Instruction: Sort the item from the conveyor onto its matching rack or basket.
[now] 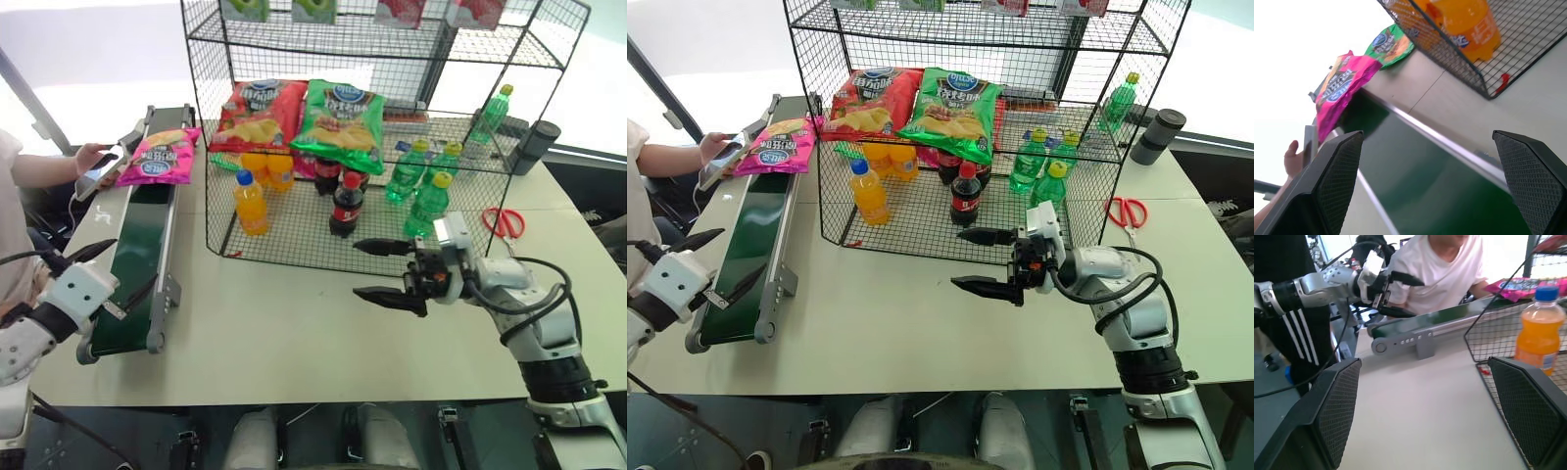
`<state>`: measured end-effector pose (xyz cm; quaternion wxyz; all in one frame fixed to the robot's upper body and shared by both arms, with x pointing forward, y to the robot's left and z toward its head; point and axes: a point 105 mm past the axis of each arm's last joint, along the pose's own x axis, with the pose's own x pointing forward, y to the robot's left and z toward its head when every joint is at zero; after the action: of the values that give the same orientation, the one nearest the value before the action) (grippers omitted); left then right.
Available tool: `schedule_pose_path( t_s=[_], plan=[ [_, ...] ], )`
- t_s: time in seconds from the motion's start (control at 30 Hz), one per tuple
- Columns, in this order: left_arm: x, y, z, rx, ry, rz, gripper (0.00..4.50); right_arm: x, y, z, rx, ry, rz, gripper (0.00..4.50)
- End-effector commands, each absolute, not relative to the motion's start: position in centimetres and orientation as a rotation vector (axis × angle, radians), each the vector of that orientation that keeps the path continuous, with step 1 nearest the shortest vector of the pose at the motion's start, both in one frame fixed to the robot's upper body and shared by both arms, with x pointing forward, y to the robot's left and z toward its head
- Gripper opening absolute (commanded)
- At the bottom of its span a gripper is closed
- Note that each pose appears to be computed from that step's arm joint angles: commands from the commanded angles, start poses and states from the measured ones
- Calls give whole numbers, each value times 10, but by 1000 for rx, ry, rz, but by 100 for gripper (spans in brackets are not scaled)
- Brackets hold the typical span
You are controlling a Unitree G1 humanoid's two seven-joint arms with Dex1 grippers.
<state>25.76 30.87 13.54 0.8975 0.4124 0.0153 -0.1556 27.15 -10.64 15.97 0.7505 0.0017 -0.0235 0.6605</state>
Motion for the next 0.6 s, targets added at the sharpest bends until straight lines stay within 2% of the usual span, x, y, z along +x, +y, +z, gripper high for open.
schedule_pose_path(
  t_s=[0.03,0.17,0.37,0.6],
  plan=[
    [255,303,148,968,-15,-320,450,278,-105,170,-30,-125,1410,433],
    [255,306,154,1066,-5,-294,450,290,-103,175,-23,-172,1362,433],
    [265,321,176,1291,8,-133,450,293,-102,169,-67,-165,1371,433],
    [272,322,172,1387,64,-32,450,293,-99,168,-72,-175,1368,433]
  ],
)
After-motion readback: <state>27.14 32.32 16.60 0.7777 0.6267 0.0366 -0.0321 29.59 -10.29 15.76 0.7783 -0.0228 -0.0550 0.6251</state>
